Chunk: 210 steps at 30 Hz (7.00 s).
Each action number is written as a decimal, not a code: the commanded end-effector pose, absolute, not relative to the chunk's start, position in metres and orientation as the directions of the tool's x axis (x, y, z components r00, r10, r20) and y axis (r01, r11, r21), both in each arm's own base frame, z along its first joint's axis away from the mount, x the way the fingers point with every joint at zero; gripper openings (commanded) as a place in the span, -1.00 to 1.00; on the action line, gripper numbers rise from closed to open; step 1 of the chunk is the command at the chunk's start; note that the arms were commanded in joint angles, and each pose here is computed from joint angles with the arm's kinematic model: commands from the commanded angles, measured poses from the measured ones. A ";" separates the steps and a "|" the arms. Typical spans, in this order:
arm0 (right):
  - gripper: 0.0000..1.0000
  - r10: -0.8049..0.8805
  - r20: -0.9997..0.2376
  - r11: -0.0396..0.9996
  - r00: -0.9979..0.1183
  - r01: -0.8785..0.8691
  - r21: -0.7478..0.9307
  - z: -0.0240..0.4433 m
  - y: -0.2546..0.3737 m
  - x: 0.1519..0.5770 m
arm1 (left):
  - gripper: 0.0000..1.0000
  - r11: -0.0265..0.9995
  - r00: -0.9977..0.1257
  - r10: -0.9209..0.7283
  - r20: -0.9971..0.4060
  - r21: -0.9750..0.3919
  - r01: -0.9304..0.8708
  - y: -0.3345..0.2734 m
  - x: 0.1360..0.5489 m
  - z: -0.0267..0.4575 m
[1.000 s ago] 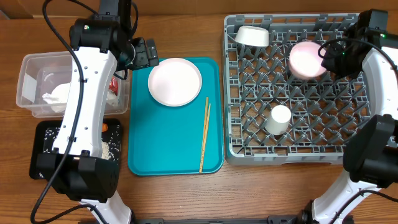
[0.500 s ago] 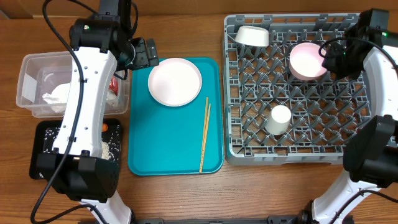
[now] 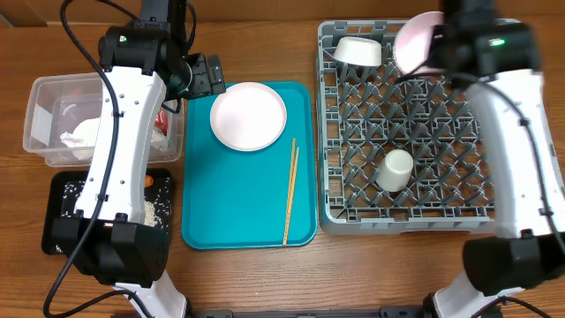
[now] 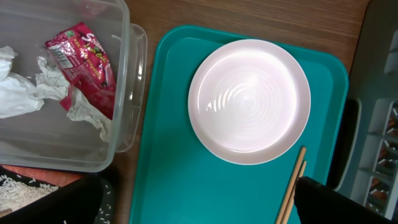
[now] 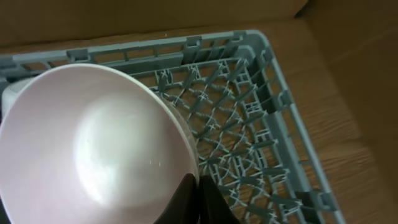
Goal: Sort waste into correct bins and load items into the dishwasher
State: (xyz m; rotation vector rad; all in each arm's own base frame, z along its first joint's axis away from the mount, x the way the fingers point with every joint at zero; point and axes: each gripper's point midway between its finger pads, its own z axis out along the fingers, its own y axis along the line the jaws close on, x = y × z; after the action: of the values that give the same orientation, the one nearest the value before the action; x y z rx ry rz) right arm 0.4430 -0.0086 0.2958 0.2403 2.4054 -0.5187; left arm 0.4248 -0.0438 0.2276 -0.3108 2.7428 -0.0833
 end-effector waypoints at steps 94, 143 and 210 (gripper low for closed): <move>-0.82 -0.625 0.218 0.208 -0.750 -0.429 -0.879 0.165 0.073 0.468 | 1.00 0.973 -0.907 -0.230 -0.353 -0.106 -0.206 -0.045 0.425 0.225; 0.31 -0.230 -0.452 0.763 -0.862 -0.449 0.466 0.193 0.303 0.379 | 1.00 0.973 -0.907 -0.230 -0.353 -0.106 -0.206 -0.045 0.425 0.225; -0.07 0.087 -0.639 0.987 -0.765 -0.019 0.158 0.009 0.292 0.459 | 1.00 0.973 -0.907 -0.229 -0.354 -0.106 -0.204 -0.045 0.425 0.225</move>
State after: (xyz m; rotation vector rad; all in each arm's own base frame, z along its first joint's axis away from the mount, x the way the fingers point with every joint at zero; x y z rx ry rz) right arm 0.4603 0.2973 0.0237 0.0228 2.4175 0.2231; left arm 0.4248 -0.0439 0.2275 -0.3107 2.7432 -0.0837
